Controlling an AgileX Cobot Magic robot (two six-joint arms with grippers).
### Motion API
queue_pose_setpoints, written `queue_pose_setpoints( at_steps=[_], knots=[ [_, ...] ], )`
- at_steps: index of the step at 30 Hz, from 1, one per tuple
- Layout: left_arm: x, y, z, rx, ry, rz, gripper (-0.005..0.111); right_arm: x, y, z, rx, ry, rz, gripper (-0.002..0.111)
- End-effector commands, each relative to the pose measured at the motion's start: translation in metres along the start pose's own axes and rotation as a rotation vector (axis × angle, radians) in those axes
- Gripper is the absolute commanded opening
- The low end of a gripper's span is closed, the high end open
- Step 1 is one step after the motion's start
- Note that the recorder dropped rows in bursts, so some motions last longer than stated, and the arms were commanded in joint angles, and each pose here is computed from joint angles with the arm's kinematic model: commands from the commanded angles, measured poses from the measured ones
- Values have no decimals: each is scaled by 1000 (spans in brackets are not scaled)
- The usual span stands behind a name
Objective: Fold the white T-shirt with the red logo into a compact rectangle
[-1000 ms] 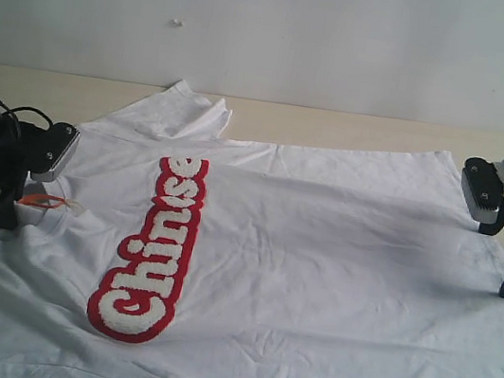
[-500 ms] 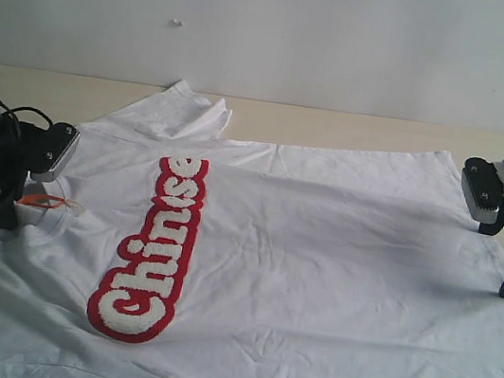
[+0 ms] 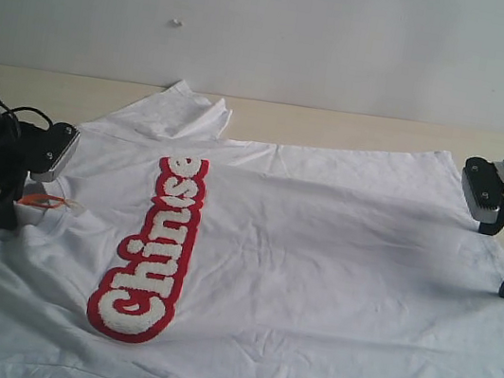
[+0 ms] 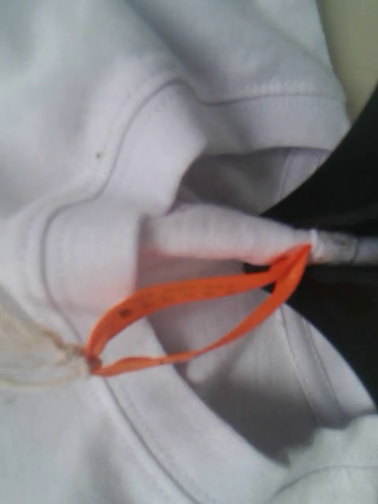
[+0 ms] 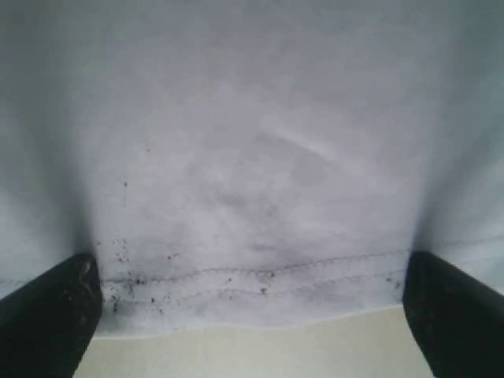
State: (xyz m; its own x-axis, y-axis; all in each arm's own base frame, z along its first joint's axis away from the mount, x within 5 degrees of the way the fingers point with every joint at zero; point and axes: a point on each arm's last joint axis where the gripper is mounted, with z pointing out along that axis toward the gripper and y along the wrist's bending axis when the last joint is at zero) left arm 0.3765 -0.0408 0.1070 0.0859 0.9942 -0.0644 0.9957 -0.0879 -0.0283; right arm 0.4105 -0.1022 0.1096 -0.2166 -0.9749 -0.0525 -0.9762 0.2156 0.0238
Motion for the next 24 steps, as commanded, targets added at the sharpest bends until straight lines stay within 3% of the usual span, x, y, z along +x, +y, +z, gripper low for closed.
queue_pose_setpoints(
  at_steps=[1,24],
  knots=[
    [4,-11,23,116,13,4,0,0,1,11,-17,-15,5,104],
    [4,-11,23,116,13,4,0,0,-7,16,57,-19,7,103]
  ],
)
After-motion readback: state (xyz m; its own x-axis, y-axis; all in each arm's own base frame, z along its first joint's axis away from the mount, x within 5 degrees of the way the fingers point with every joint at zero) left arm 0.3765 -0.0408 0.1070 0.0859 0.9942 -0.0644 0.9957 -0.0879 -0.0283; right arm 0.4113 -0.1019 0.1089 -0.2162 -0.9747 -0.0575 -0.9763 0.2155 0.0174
